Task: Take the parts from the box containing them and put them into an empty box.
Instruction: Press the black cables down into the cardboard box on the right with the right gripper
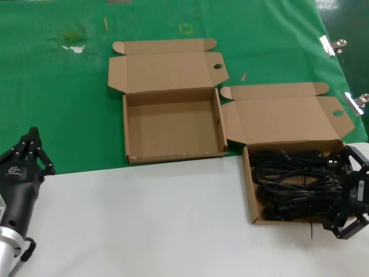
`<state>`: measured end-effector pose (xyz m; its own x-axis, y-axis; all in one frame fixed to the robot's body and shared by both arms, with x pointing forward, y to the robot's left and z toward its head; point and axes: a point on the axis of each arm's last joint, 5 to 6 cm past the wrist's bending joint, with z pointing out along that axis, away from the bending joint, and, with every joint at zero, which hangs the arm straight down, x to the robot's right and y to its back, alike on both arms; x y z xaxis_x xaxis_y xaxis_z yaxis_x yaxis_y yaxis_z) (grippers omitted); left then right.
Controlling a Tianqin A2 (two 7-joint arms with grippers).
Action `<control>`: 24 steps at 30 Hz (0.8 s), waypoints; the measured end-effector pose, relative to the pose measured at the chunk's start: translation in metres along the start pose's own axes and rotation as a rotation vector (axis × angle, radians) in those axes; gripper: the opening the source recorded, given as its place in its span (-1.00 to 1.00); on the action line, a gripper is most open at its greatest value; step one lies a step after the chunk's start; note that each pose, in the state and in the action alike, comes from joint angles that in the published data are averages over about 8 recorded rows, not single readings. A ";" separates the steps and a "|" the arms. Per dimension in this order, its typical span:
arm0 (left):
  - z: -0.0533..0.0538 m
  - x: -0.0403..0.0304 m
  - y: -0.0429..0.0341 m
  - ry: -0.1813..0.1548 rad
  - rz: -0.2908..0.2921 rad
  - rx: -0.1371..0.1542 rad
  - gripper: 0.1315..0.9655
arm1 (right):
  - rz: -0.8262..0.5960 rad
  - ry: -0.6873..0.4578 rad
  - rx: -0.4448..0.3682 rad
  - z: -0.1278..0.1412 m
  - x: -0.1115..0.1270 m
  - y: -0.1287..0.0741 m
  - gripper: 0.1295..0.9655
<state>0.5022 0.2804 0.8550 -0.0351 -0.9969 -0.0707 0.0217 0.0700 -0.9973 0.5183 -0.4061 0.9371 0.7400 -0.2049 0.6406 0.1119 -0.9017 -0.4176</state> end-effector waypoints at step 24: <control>0.000 0.0000 0.0000 0.000 0.000 0.000 -0.98 | -0.017 -0.013 -0.019 0.009 -0.007 0.005 0.58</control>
<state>0.5022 0.2804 0.8550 -0.0351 -0.9969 -0.0707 0.0218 0.0699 -0.9973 0.5195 -0.4059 0.9245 0.7465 -0.1851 0.6392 0.1115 -0.9122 -0.3944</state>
